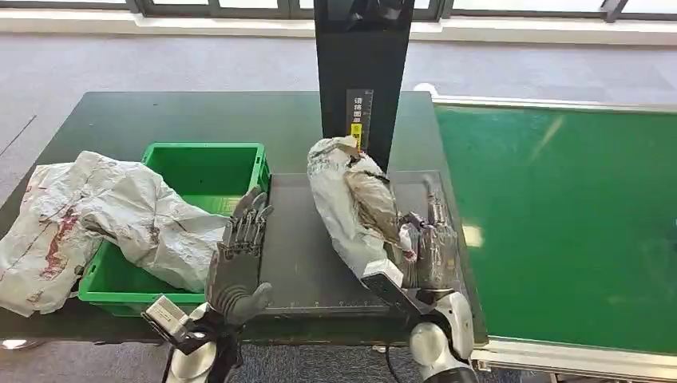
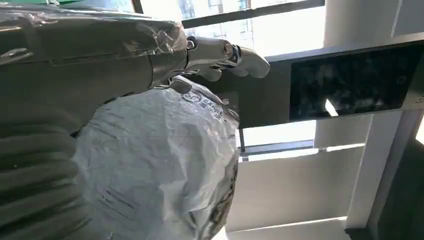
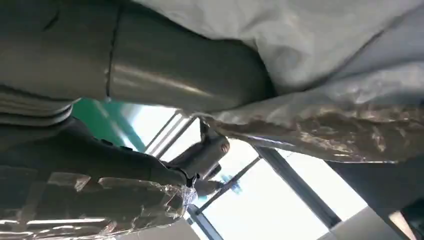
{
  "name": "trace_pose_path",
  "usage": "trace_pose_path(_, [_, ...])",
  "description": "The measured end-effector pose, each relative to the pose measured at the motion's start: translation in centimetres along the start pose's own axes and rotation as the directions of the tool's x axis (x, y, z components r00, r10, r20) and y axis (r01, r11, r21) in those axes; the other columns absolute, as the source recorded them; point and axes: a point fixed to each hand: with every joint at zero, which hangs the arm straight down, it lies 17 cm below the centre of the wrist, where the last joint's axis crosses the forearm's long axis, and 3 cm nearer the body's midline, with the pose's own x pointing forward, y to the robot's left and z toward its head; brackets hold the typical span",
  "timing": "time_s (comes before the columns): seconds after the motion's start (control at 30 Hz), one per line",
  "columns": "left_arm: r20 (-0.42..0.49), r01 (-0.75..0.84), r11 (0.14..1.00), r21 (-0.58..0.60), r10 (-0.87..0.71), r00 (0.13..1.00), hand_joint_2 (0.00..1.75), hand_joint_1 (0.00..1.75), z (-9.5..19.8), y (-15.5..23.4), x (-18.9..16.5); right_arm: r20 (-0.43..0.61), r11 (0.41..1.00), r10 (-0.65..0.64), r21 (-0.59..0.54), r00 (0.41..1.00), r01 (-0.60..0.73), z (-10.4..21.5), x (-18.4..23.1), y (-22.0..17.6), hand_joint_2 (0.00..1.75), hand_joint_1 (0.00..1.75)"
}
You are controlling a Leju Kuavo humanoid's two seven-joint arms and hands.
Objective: Moved the parcel from conveyor to table for the left to box.
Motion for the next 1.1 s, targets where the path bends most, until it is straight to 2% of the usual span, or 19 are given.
trace_pose_path(0.13, [0.003,0.004,1.000,0.005,-0.004,1.000,1.75,0.00,-0.1,0.1,0.1,0.023,0.999,-0.020,-0.032,1.000,0.020,-0.4,1.0,-1.2,0.00,0.00])
trace_pose_path(0.27, [0.011,0.002,1.000,0.012,-0.003,1.000,1.75,0.00,-0.2,0.3,0.4,0.015,1.000,0.023,0.014,1.000,-0.023,0.2,1.5,-0.6,0.00,0.00])
trace_pose_path(0.67, [0.021,0.006,1.000,0.014,-0.006,1.000,1.75,0.00,-0.3,0.4,0.8,0.028,1.000,0.011,-0.003,1.000,-0.011,0.4,2.4,-1.2,0.00,0.00])
trace_pose_path(0.7, [0.021,0.007,1.000,0.014,-0.007,1.000,0.00,0.00,-0.3,0.4,0.8,0.017,1.000,0.022,0.009,1.000,-0.022,0.5,2.1,-0.9,0.00,0.00])
trace_pose_path(0.93, [0.018,0.023,1.000,0.010,-0.023,1.000,0.00,0.00,-0.3,0.3,0.7,-0.084,0.998,0.029,0.052,0.996,-0.025,1.1,-0.1,0.0,0.00,0.00])
trace_pose_path(1.1, [0.011,0.044,0.999,0.000,-0.044,0.999,0.00,0.00,-0.2,0.2,0.4,-0.129,0.989,0.127,0.095,0.983,-0.116,1.8,-1.7,0.8,0.00,0.00])
